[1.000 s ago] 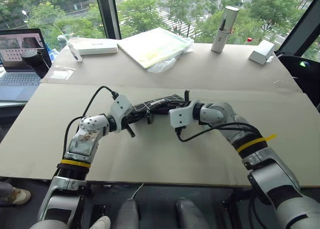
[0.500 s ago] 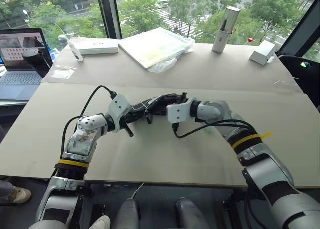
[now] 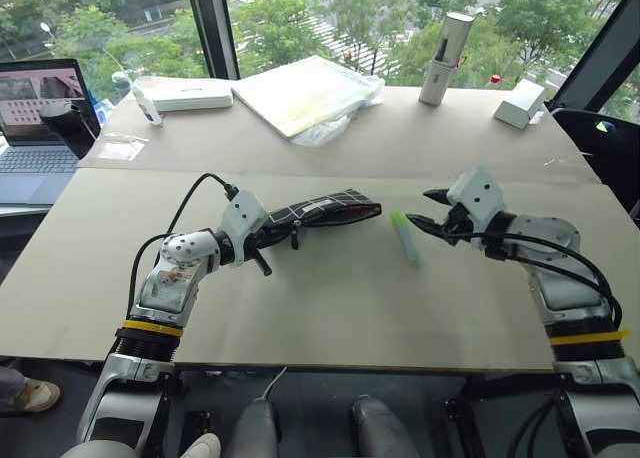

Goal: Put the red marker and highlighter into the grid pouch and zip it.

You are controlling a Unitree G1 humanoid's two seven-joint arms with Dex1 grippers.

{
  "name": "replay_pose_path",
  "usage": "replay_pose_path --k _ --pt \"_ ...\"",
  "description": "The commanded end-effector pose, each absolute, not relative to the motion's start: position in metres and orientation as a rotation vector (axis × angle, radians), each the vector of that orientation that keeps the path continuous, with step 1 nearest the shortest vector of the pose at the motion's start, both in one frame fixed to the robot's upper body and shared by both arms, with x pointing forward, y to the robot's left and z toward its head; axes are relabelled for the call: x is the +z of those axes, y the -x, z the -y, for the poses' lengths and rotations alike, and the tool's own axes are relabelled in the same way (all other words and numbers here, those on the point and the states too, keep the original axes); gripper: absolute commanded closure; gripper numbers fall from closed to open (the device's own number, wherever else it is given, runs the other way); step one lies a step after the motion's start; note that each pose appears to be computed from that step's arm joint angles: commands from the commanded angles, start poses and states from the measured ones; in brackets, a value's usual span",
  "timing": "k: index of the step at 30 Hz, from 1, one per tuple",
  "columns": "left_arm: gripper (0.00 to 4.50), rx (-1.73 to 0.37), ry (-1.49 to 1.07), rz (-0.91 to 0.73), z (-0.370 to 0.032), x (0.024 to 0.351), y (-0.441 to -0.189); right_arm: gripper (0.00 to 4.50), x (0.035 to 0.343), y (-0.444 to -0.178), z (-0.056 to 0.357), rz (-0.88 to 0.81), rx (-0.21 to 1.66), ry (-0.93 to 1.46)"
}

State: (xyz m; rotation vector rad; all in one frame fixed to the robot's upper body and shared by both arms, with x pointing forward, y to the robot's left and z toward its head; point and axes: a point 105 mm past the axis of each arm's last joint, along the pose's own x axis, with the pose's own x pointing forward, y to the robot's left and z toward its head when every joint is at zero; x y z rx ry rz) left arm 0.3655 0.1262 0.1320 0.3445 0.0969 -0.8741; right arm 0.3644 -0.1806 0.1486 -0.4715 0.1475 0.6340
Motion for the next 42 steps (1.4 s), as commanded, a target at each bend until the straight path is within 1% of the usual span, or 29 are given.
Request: replay_pose_path --k 1,7,11,20,24,25,26,28,29,31,33,34,35,36,38,40,42 --pt "4.50 -0.887 -0.359 -0.046 -0.122 0.142 -0.365 1.73 0.153 -0.365 0.180 -0.195 0.547 0.373" --pt "4.50 -0.884 -0.355 -0.043 -0.121 0.141 -0.365 1.73 0.130 -0.367 0.184 -0.320 0.464 0.291" --pt "4.50 -0.877 -0.347 -0.040 -0.121 0.140 -0.364 1.73 0.112 -0.365 0.189 -0.387 0.424 0.301" --pt "4.50 -0.863 -0.340 -0.031 -0.121 0.140 -0.364 1.73 0.082 -0.357 0.181 -0.460 0.414 0.225" --pt "4.50 -0.859 -0.338 -0.030 -0.122 0.140 -0.364 2.74 0.080 -0.356 0.188 -0.462 0.385 0.204" --pt "4.50 -0.857 -0.338 -0.030 -0.122 0.140 -0.365 3.12 0.081 -0.357 0.190 -0.456 0.373 0.196" --pt "4.50 -0.856 -0.338 -0.030 -0.122 0.140 -0.365 3.41 0.083 -0.357 0.192 -0.450 0.365 0.191" --pt "4.50 -0.855 -0.337 -0.030 -0.122 0.140 -0.365 3.46 0.094 -0.365 0.199 -0.392 0.324 0.187" --pt "4.50 -0.855 -0.336 -0.030 -0.122 0.140 -0.365 3.46 0.106 -0.372 0.202 -0.327 0.301 0.197" --pt "4.50 -0.855 -0.335 -0.030 -0.122 0.140 -0.364 3.46 0.134 -0.382 0.204 -0.188 0.270 0.219" --pt "4.50 -0.856 -0.337 -0.031 -0.122 0.140 -0.364 3.46 0.171 -0.389 0.203 -0.041 0.277 0.162" --pt "4.50 -0.857 -0.338 -0.031 -0.123 0.140 -0.364 3.46 0.184 -0.390 0.202 0.006 0.287 0.140" --pt "4.50 -0.858 -0.339 -0.032 -0.123 0.141 -0.364 3.46 0.203 -0.387 0.197 0.091 0.341 0.192" --pt "4.50 -0.858 -0.339 -0.032 -0.123 0.141 -0.365 3.46 0.214 -0.383 0.190 0.146 0.392 0.253" --pt "4.50 -0.861 -0.341 -0.034 -0.123 0.141 -0.365 3.46 0.225 -0.367 0.172 0.221 0.552 0.407" --pt "4.50 -0.864 -0.342 -0.036 -0.122 0.140 -0.365 3.46 0.220 -0.346 0.156 0.238 0.730 0.552" --pt "4.50 -0.868 -0.342 -0.037 -0.121 0.140 -0.365 3.46 0.204 -0.328 0.149 0.213 0.875 0.704"
